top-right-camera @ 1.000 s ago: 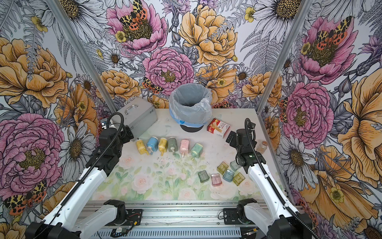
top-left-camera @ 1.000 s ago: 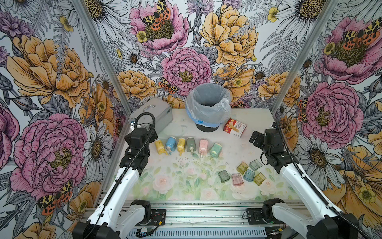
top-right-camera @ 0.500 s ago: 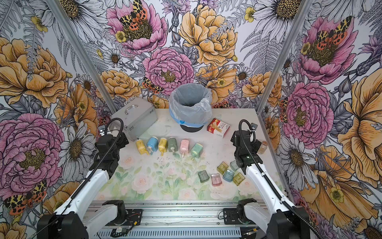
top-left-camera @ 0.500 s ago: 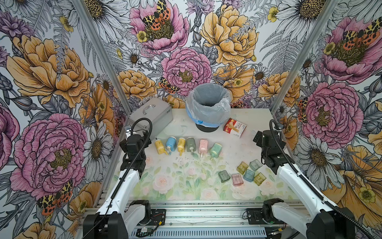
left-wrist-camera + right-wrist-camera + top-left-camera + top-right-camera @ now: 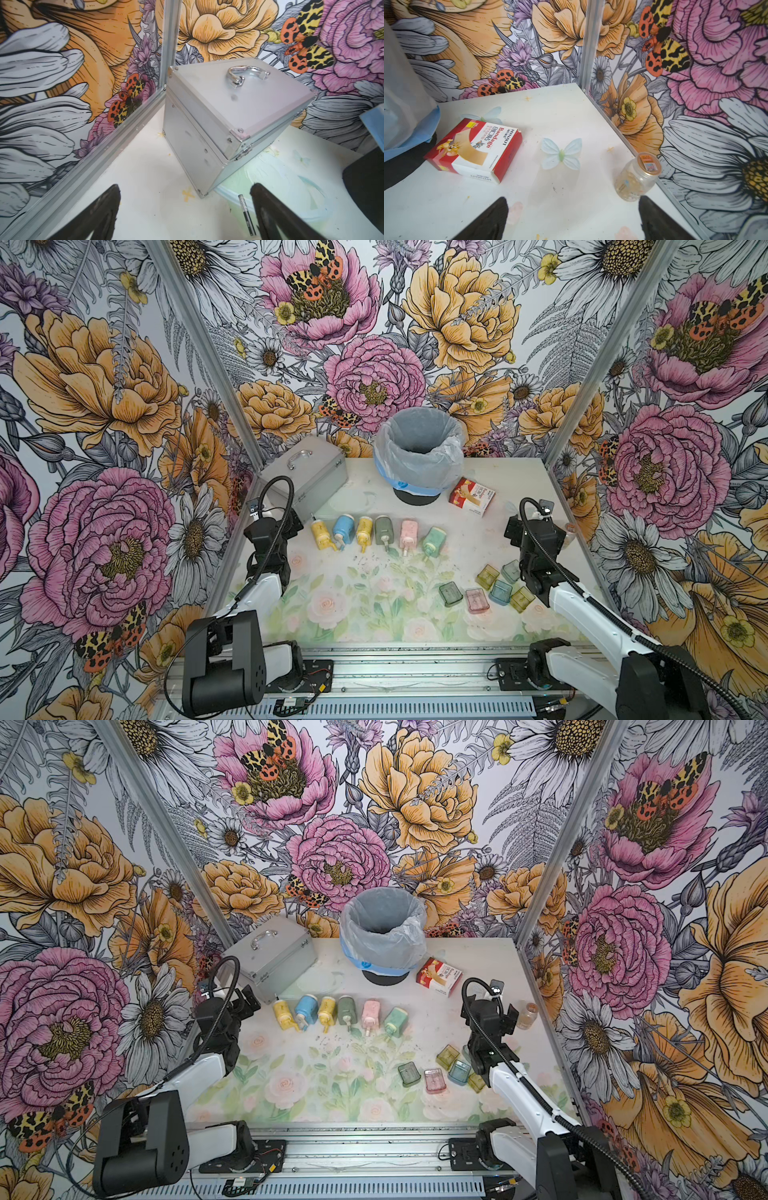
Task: Take out the pencil sharpener tray and clean the shavings
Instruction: Reset both arms
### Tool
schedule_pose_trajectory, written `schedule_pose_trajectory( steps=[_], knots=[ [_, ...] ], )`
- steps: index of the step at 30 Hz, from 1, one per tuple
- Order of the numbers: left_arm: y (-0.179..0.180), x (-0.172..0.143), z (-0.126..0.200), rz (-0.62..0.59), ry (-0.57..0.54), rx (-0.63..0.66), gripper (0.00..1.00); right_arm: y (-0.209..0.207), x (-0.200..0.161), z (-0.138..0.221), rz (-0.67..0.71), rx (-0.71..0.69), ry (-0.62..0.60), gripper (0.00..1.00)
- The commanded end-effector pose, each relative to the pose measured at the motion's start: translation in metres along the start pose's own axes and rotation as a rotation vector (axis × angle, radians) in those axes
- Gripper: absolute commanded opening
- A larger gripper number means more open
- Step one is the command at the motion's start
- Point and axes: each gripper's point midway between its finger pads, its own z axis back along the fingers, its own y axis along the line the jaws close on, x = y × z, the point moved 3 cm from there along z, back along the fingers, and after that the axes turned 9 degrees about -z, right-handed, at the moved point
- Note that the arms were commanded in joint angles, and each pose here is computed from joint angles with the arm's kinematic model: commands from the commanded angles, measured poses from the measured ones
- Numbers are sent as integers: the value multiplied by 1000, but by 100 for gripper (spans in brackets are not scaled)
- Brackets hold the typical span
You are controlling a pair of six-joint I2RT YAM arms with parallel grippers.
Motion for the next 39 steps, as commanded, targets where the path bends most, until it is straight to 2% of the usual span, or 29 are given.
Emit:
schedule_pose_trajectory(
  steps=[1,7,12,19,24,29,39],
  knots=[
    [-12,13,0,13,-86,-95,99,16,23,13,-26,141,-167,97],
    [-28,0,-8,-55,-49,-184,99,19,19,17,-21,195,-202,98],
    [-35,-4,-5,-89,-57,-216,99,17,10,10,-13,168,-186,99],
    [-73,-17,8,-253,-86,-320,99,11,-9,10,-25,167,-176,99],
    [-68,-20,7,-231,-106,-318,99,15,-7,2,20,153,-194,99],
    [-61,-27,-1,-190,-112,-328,99,17,-25,-7,48,153,-171,98],
    [-58,-39,-5,-162,-124,-372,99,19,-24,-15,81,156,-236,100]
  ],
)
